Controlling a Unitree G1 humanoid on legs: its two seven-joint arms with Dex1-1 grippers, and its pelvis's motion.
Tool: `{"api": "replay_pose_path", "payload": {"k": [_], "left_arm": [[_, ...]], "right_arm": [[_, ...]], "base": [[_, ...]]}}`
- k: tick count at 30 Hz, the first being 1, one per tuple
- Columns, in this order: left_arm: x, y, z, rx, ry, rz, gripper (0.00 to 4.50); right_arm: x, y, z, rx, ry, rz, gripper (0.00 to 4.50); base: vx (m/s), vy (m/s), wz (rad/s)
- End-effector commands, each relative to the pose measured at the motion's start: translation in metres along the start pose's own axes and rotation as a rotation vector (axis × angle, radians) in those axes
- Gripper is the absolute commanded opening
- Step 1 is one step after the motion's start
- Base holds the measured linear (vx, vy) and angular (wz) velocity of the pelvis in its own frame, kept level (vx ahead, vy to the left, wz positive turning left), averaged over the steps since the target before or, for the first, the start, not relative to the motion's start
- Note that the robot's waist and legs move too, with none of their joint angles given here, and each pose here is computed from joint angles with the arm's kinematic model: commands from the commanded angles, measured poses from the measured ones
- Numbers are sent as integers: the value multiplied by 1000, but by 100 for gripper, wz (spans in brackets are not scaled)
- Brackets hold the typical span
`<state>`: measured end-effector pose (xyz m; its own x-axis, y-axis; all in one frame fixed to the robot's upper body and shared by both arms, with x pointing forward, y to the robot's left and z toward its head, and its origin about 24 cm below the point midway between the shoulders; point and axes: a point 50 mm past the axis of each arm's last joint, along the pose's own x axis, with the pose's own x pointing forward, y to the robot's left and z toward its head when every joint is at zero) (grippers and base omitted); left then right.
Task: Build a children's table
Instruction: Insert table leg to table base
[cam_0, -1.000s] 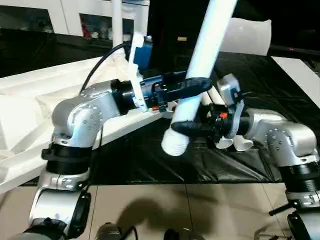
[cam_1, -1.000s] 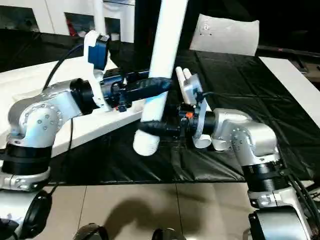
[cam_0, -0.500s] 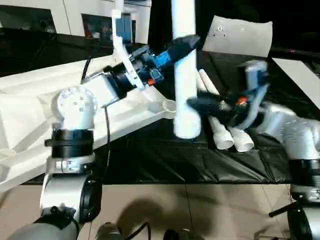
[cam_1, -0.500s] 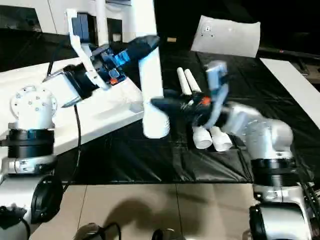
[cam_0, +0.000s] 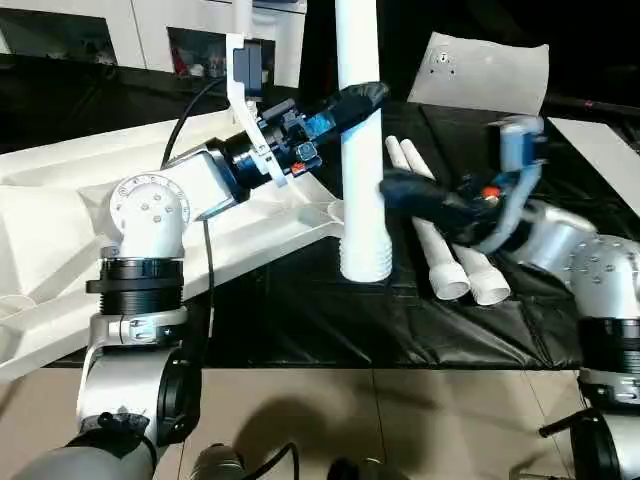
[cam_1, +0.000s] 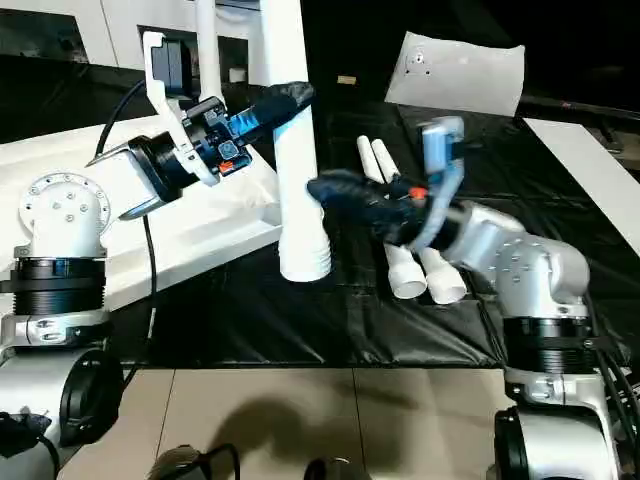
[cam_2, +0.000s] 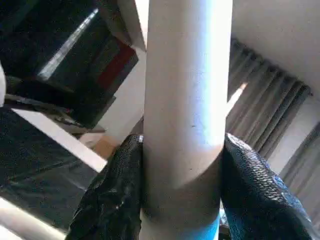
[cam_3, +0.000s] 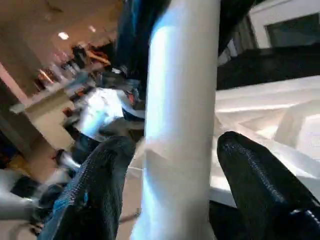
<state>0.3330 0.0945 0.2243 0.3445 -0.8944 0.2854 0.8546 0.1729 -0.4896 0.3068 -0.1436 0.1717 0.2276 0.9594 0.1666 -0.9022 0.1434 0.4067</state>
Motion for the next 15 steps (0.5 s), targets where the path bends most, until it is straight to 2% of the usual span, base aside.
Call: {"api": "replay_pose_path", "payload": {"k": [1,3,5,9,15], "left_arm": [[6,-5,-5,80,62,1,185],[7,-7,-10,128,108,-1,185],[9,-10,-12,142,126,-14,185],[12,-17,-15,176,160,-64,185],[14,-17,-15,191,164,-67,185]], "right_arm": [[3,-1,1,-61,61,-63,307],[5,-3,-2,-55,87,-87,278],[7,-3,-5,-50,104,-85,270],[9,-2,-18,-57,179,-71,226],[11,-1,-25,-53,217,-56,191]], "base": [[0,0,0],[0,0,0],[0,0,0],[0,0,0],[0,0,0]]}}
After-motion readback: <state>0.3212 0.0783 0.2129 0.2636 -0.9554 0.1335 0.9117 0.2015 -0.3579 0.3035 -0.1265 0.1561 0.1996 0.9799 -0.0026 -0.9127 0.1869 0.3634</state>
